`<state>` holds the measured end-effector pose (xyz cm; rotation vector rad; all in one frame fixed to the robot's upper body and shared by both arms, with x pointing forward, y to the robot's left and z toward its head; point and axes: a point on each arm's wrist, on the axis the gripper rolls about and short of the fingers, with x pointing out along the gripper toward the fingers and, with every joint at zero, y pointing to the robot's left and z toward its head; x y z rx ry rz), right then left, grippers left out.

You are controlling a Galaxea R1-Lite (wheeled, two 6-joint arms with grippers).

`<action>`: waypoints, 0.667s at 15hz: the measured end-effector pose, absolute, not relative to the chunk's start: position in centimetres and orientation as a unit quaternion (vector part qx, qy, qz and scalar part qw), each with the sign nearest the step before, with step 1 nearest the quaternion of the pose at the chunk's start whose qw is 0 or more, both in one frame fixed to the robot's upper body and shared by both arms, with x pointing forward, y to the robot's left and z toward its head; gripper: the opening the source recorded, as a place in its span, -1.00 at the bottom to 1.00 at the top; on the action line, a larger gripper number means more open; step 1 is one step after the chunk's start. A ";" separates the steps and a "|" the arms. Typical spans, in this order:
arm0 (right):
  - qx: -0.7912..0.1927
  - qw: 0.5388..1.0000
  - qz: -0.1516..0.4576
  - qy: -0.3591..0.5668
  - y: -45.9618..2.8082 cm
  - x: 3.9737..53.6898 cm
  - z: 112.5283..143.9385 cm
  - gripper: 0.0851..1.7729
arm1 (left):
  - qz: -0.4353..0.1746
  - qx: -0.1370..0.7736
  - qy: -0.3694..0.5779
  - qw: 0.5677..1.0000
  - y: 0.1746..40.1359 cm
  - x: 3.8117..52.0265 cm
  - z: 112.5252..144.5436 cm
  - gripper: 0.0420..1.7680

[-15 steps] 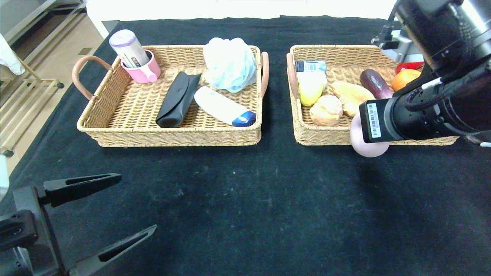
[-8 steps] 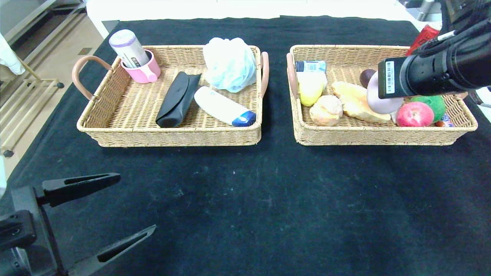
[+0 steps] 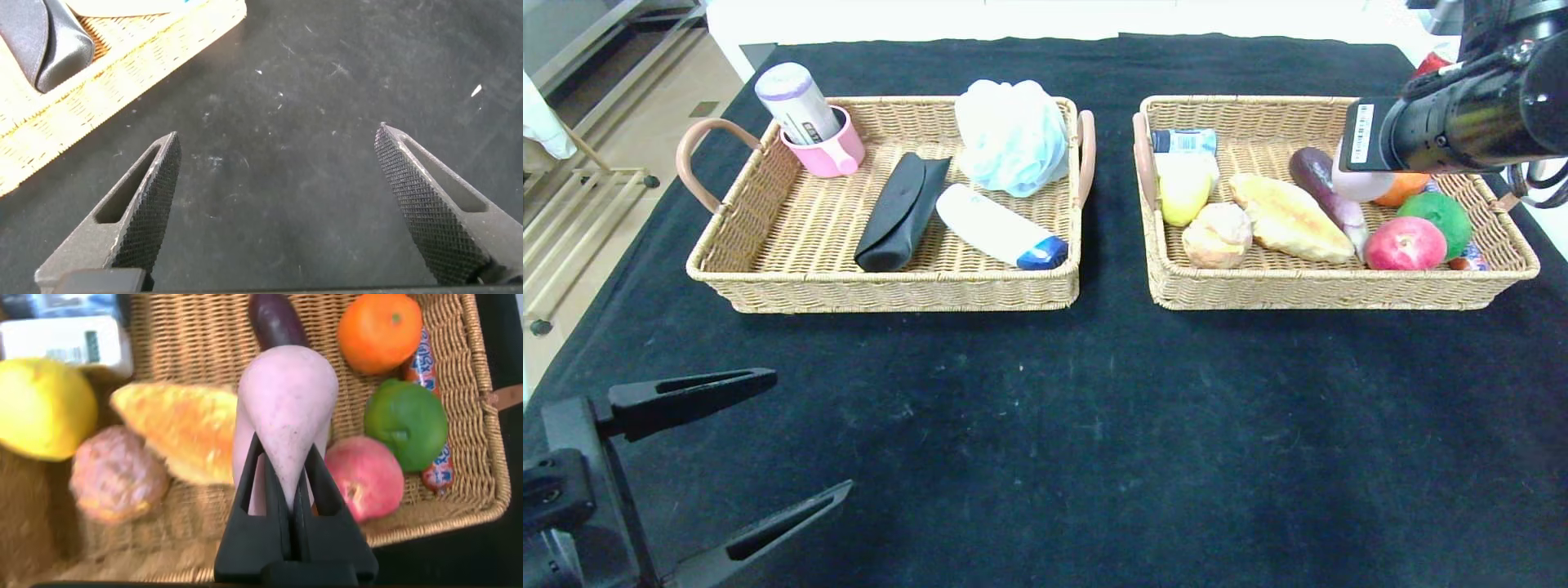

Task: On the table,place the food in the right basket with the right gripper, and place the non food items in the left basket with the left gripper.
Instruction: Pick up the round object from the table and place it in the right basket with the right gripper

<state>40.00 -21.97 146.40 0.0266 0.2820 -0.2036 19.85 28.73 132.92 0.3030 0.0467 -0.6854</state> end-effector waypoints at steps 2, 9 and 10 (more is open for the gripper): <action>0.012 0.984 -0.108 0.143 -22.1 40.9 145.8 -0.92 | -0.335 0.148 0.023 0.930 28.7 19.8 132.9 0.94; -0.025 0.985 -0.120 0.123 -22.9 43.5 145.0 -0.92 | -0.335 0.149 0.021 0.930 28.8 19.8 132.9 0.94; -0.029 0.984 -0.121 0.123 -23.0 43.7 144.9 -0.92 | -0.335 0.149 0.021 0.930 28.8 19.8 132.9 0.94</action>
